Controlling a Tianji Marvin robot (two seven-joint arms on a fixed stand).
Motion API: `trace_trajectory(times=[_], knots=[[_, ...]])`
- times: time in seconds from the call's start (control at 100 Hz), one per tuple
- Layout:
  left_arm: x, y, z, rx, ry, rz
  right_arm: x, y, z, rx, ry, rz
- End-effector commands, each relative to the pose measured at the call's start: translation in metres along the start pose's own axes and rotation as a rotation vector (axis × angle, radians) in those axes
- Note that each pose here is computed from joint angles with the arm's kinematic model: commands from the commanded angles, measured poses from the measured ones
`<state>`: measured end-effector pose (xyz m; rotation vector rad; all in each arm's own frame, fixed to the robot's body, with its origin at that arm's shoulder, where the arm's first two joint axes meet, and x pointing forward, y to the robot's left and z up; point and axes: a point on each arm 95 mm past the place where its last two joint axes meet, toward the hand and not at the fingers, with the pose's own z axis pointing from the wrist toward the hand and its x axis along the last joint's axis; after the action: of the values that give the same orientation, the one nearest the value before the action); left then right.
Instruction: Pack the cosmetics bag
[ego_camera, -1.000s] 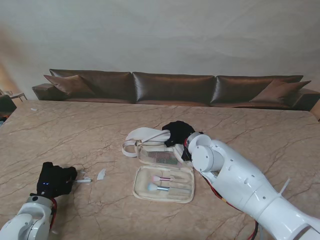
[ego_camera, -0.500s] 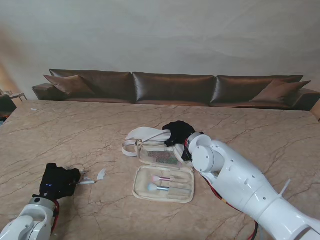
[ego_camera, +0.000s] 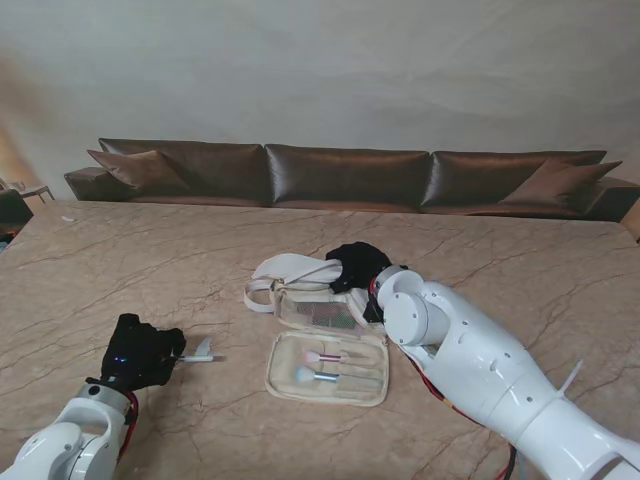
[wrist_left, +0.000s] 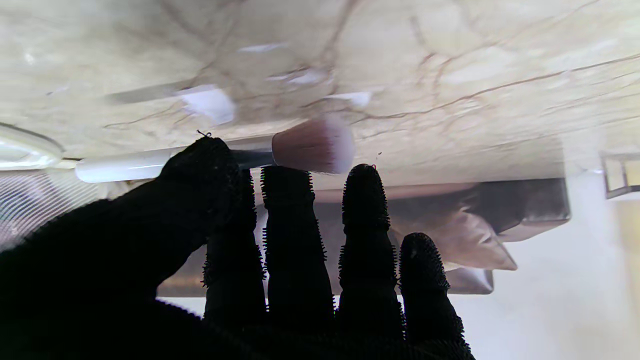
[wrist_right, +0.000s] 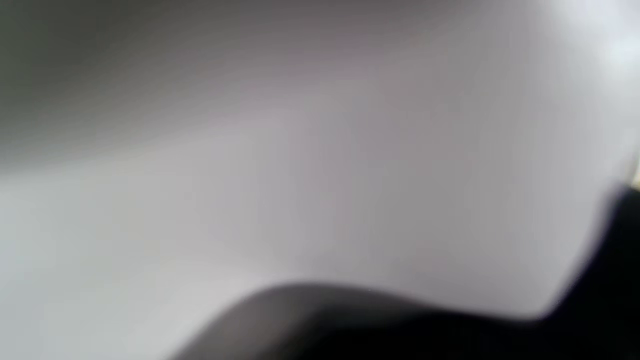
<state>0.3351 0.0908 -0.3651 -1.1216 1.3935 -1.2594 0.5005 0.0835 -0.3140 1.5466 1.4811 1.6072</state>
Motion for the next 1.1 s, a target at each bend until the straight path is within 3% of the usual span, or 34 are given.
trace_trajectory(times=[0.0, 0.49, 1.09], knots=[[0.016, -0.003, -0.001, 0.006, 0.036, -0.021, 0.009, -0.001, 0.001, -0.007, 0.018, 0.014], [0.077, -0.004, 0.001, 0.003, 0.178, -0.088, 0.009, 0.0, 0.003, -0.052, -0.016, 0.05], [0.124, -0.003, 0.014, -0.013, 0.3, -0.05, 0.011, 0.0, 0.007, -0.061, -0.023, 0.067]])
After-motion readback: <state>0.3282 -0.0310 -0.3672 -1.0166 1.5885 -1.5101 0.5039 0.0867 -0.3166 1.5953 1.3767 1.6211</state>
